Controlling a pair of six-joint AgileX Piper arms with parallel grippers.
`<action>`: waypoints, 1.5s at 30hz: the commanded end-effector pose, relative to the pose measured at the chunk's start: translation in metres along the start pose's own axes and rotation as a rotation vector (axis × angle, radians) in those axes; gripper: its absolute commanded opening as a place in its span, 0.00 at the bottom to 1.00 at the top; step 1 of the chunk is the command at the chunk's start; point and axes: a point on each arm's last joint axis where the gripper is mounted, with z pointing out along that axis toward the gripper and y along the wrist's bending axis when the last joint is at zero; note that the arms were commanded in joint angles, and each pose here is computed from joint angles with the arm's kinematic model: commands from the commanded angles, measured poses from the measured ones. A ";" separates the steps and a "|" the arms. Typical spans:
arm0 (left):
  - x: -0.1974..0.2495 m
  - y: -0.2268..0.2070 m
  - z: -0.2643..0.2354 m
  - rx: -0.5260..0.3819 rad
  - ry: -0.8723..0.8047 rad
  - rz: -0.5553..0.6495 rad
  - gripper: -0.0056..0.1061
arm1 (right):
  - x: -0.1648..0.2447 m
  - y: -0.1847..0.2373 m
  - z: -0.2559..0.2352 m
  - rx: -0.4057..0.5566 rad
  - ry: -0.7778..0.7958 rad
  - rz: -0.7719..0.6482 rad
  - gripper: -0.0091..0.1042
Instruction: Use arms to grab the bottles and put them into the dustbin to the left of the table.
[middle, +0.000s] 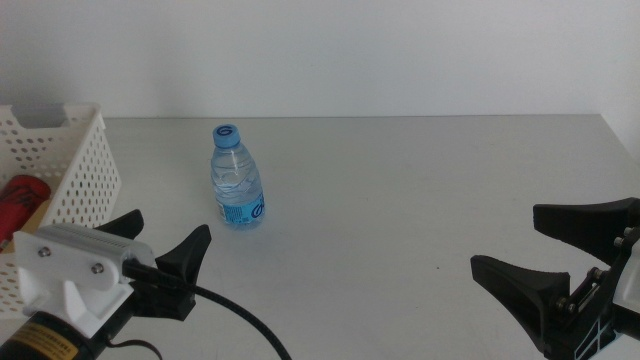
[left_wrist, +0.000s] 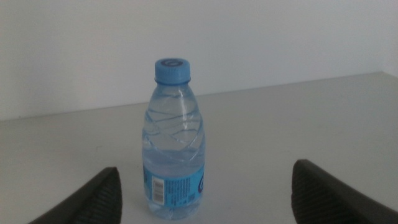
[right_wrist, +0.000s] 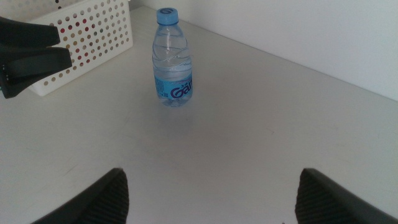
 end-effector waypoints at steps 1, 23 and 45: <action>-0.017 -0.003 0.010 0.015 -0.157 -0.035 0.89 | -0.020 -0.001 -0.005 0.011 -0.120 -0.018 0.70; 0.001 0.016 0.143 -0.022 -0.079 -0.030 0.89 | -0.020 -0.001 -0.005 0.011 -0.120 -0.018 0.70; -0.024 0.013 0.174 -0.013 0.004 -0.015 0.09 | -0.020 -0.001 -0.005 0.011 -0.120 -0.018 0.70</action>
